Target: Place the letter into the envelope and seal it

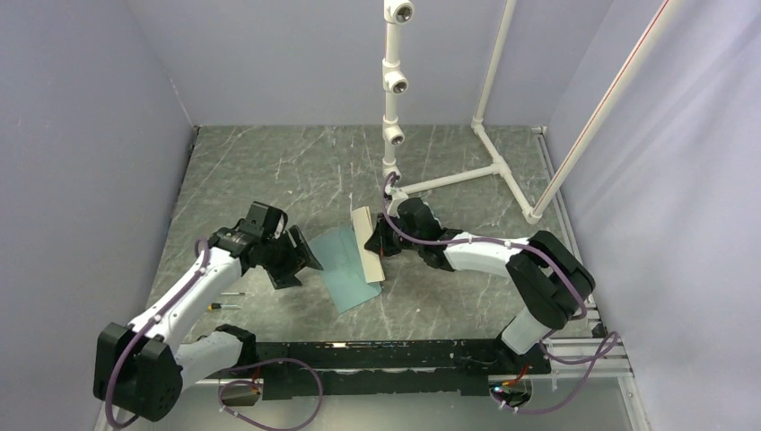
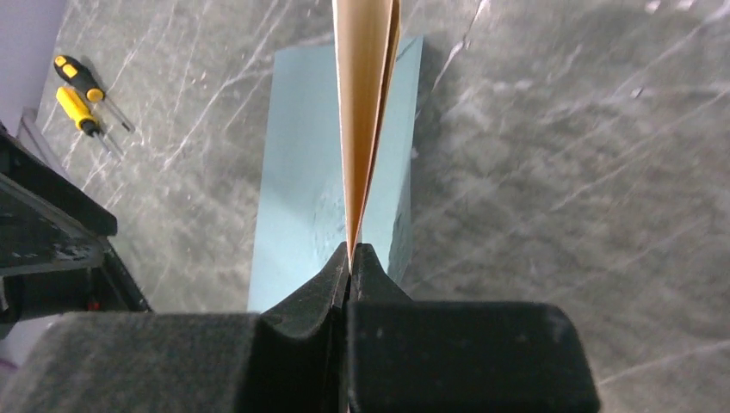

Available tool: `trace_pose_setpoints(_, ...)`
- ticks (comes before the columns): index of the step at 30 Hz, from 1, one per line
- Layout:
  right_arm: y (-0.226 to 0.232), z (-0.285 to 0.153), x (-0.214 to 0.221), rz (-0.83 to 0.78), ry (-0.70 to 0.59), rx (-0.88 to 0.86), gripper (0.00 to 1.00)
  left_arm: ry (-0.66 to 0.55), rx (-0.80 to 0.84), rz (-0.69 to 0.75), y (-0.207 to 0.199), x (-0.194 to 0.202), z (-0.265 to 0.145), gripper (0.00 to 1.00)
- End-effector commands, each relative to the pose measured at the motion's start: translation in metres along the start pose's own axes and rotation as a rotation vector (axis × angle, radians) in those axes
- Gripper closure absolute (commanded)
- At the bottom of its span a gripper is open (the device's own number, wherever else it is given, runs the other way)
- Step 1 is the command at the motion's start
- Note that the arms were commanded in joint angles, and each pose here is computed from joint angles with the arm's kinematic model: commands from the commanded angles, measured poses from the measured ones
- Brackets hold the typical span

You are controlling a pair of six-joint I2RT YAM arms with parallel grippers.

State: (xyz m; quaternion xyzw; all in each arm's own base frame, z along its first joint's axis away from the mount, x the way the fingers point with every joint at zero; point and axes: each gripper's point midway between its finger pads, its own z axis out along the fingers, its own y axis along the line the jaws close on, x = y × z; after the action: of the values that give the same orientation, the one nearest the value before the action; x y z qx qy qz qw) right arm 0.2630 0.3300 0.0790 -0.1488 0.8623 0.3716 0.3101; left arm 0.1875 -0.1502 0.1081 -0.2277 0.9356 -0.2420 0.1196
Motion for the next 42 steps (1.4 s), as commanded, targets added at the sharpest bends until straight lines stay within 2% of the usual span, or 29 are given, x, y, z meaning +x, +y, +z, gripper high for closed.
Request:
trace_pose_setpoints(1, -0.004, 0.009, -0.038, -0.132, -0.195, -0.002, 1.0, 0.018, -0.036, -0.043, 0.008, -0.001, 0.018, 0.3)
trace_pose_setpoints(7, -0.014, 0.013, -0.035, -0.165, -0.236, 0.008, 1.0, 0.068, -0.095, -0.071, 0.025, 0.007, 0.04, 0.3)
trace_pose_setpoints(14, -0.009, 0.016, -0.009, -0.079, -0.217, -0.092, 1.0, 0.147, -0.105, -0.147, 0.036, 0.022, 0.065, 0.34)
trace_pose_setpoints(24, -0.006, 0.021, 0.016, 0.108, -0.124, -0.116, 1.0, 0.193, -0.141, -0.203, 0.05, 0.033, 0.085, 0.54)
trace_pose_setpoints(33, -0.021, 0.023, 0.046, 0.286, 0.028, 0.002, 1.0, 0.154, -0.199, -0.217, 0.062, 0.032, 0.09, 0.7)
trace_pose_setpoints(37, -0.022, 0.019, 0.043, 0.264, 0.03, 0.046, 1.0, 0.142, -0.219, -0.217, 0.067, 0.032, 0.09, 0.74)
trace_pose_setpoints(42, 0.015, 0.02, 0.042, 0.104, 0.005, -0.1, 1.0, 0.134, -0.216, -0.217, 0.067, 0.031, 0.091, 0.76)
